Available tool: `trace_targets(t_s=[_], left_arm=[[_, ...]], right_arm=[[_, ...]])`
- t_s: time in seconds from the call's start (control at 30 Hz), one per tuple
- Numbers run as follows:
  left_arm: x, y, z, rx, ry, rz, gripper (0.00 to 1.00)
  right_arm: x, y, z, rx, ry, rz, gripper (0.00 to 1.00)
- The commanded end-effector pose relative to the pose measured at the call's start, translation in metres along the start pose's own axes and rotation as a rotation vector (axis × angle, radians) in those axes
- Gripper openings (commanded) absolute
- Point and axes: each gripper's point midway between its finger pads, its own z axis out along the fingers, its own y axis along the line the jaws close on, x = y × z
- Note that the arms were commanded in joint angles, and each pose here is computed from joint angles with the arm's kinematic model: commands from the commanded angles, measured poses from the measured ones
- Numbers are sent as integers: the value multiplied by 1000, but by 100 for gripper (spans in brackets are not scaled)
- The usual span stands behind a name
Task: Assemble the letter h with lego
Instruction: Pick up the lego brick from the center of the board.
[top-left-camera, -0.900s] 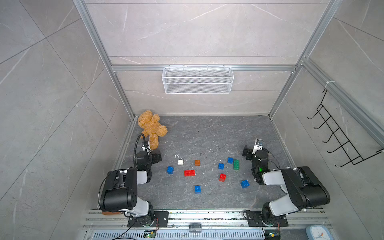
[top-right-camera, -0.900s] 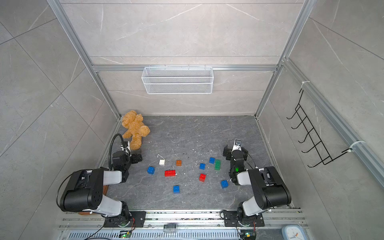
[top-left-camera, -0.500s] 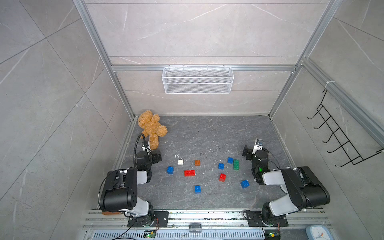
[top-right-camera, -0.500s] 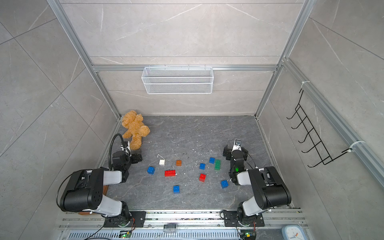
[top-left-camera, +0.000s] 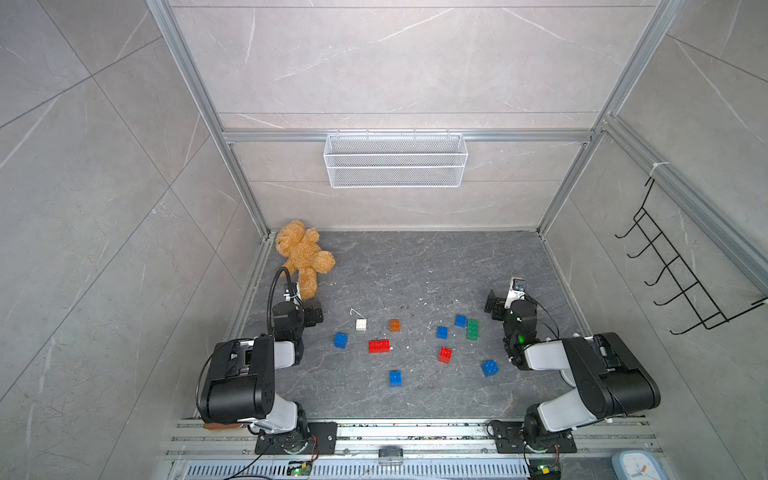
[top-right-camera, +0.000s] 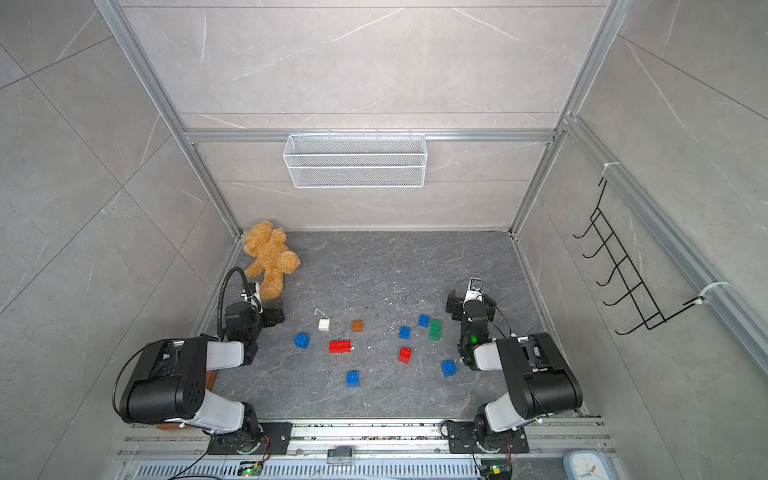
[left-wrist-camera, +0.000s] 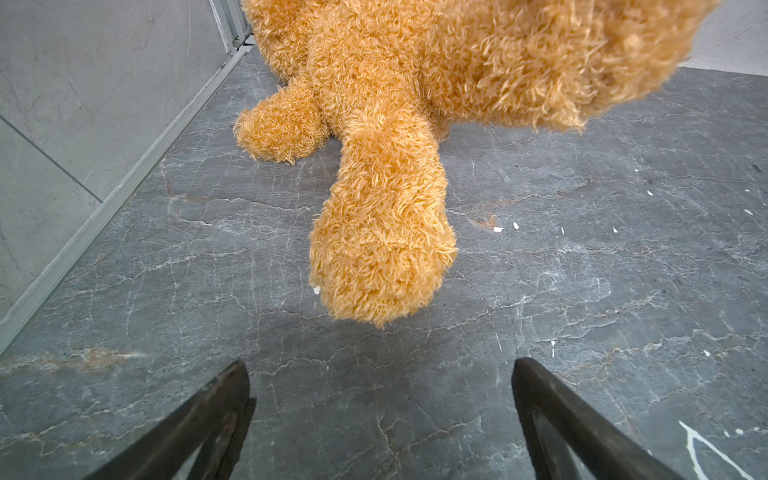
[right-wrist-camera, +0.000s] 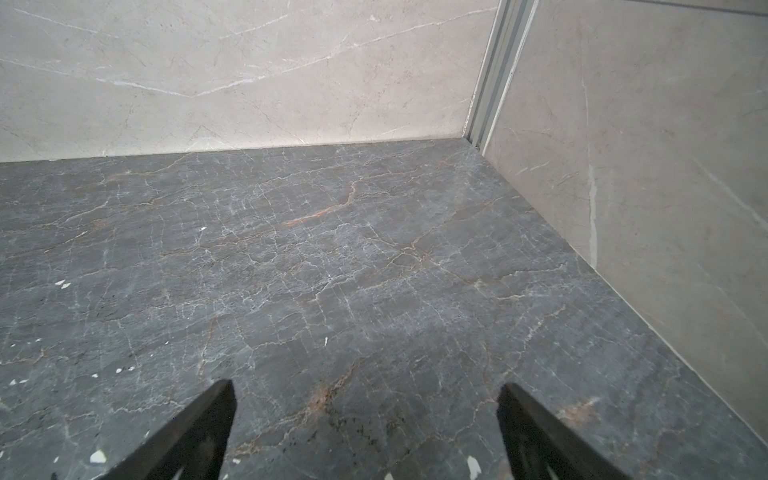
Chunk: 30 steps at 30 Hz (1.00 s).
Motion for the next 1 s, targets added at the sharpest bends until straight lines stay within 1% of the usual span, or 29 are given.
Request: trace_targets(t_s=[0.0, 0.2, 0.23, 0.3, 0.37, 0.4, 0.43, 0.47, 0.5, 0.53, 0.6, 0.67, 0.7, 0.73, 0.77, 0.83, 0.87, 0.93, 0.97], left_arm=[[-22, -1, 1, 7, -68, 0, 100], [-22, -1, 1, 7, -67, -1, 100], [-22, -2, 0, 7, -70, -1, 100], [-33, -4, -3, 18, -85, 4, 100], [-46, -6, -9, 23, -46, 6, 100], [-54, -6, -14, 13, -37, 3, 100], [-64, -8, -19, 11, -50, 6, 100], [-73, -10, -25, 12, -74, -17, 100], [-83, -11, -31, 16, -107, -69, 100], [-93, -12, -36, 21, -133, -111, 100], [-112, -10, -47, -8, -149, -239, 100], [-115, -4, -57, -96, -84, -371, 100], [-117, -3, -60, -116, -45, -456, 100], [-118, -3, -65, -133, 0, -526, 100], [-118, -2, -71, -150, 42, -587, 100], [-113, 5, -87, -227, 106, -704, 100], [-110, 10, -97, -263, 120, -760, 99], [-121, -5, -103, -142, 74, -742, 100], [-121, -9, -109, -106, 55, -762, 100]], right_arm=[[-4, 0, 1, -3, -15, 11, 100], [-4, -1, 0, -2, -17, 11, 100], [-7, -5, -2, 20, -38, 10, 100], [-13, -2, -13, 3, -71, -1, 100], [-14, -3, -21, 7, -98, -4, 100], [-25, -8, -29, 75, -152, -3, 100], [-34, -8, -35, 118, -171, -22, 100], [-41, -1, -37, 106, -165, -54, 100], [-54, 12, -40, 73, -162, -95, 100], [-64, 18, -45, 63, -160, -95, 100], [-96, 17, -58, 65, -159, 31, 100], [-121, 15, -69, 41, -155, 165, 100], [-132, 12, -75, 41, -158, 252, 100], [-138, 7, -81, 53, -131, 349, 100], [-143, 5, -87, 54, -102, 395, 100], [-142, 9, -93, 30, -28, 459, 100], [-143, 17, -92, -12, 1, 473, 100], [-146, 39, -94, -121, 55, 431, 100], [-147, 45, -95, -141, 77, 417, 100]])
